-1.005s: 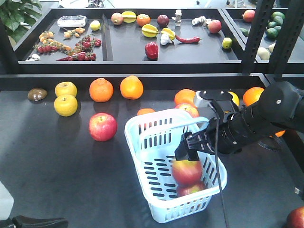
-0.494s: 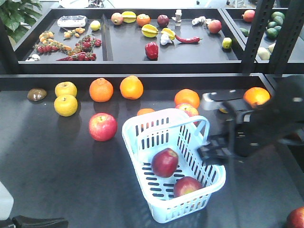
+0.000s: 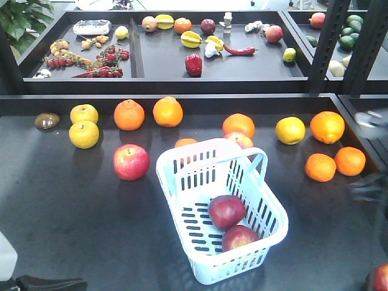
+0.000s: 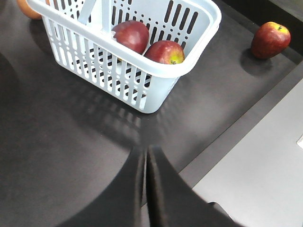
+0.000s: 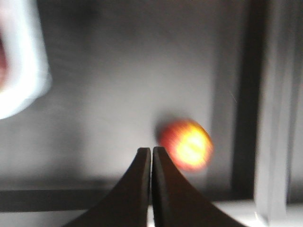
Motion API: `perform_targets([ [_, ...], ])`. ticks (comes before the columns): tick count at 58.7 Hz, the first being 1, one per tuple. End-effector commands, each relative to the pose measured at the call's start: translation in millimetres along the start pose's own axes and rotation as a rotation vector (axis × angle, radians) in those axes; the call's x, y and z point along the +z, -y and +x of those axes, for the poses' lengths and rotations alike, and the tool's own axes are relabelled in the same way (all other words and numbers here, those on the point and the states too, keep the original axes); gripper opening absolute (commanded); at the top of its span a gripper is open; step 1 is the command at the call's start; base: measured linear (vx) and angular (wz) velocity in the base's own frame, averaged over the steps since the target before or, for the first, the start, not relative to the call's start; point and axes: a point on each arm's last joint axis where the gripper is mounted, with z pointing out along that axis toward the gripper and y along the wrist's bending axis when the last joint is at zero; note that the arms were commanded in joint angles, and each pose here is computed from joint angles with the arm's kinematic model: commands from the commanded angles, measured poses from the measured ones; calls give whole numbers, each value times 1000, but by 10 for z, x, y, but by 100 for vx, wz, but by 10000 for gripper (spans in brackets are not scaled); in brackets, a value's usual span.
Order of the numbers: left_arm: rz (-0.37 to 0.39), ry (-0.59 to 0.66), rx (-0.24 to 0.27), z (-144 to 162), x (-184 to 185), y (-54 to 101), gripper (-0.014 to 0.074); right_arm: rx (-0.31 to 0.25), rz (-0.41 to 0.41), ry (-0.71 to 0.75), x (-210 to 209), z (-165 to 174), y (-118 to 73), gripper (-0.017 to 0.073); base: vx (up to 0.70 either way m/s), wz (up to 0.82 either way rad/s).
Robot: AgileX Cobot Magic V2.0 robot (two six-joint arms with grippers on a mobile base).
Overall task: Pick three apples into basket with both arms
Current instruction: 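Move the right gripper back over a third red apple near the table edge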
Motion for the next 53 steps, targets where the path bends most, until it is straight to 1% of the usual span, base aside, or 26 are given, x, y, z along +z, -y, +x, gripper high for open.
perform_targets([
  [1,12,95,-21,-137,-39,22,-6,108,28,24,65,75,330,-6,0,0],
  [3,13,95,-22,-137,-39,23,-6,141,13,17,103,101,413,0,0,0],
  [5,13,95,-22,-137,-39,23,-6,156,-10,5,132,114,466,10,0,0],
  [6,13,95,-22,-137,-39,23,-6,180,-30,-3,144,126,500,21,0,0],
  [8,13,95,-24,-137,-39,23,-6,187,-59,-9,167,138,540,42,0,0],
  [12,15,95,-31,-137,-39,24,-6,231,-141,-20,234,149,611,120,0,0],
  [15,16,95,-35,-138,-39,26,-6,268,-178,-25,282,151,661,188,0,0],
  [17,17,95,-36,-137,-39,26,-6,288,-201,-32,326,146,688,254,0,0],
  [18,17,95,-36,-137,-39,26,-6,292,-209,-36,345,143,697,298,0,0],
  [20,17,95,-36,-137,-39,26,-6,297,-220,-51,396,137,714,359,0,0],
  [21,17,95,-37,-137,-39,26,-6,299,-223,-59,419,133,716,407,0,0],
  [28,21,95,-48,-137,-39,30,-6,290,-226,-135,615,107,730,644,0,0],
  [31,22,95,-49,-137,-39,30,-6,292,-231,-163,707,90,730,725,0,0],
  [39,22,95,-49,-137,-39,30,-6,291,-223,-224,971,54,755,724,0,0],
  [44,22,94,-49,-136,-39,30,-6,281,-213,-252,1102,46,769,716,0,0],
  [53,22,94,-49,-136,-39,30,-6,286,-219,-283,1308,25,766,697,0,0],
])
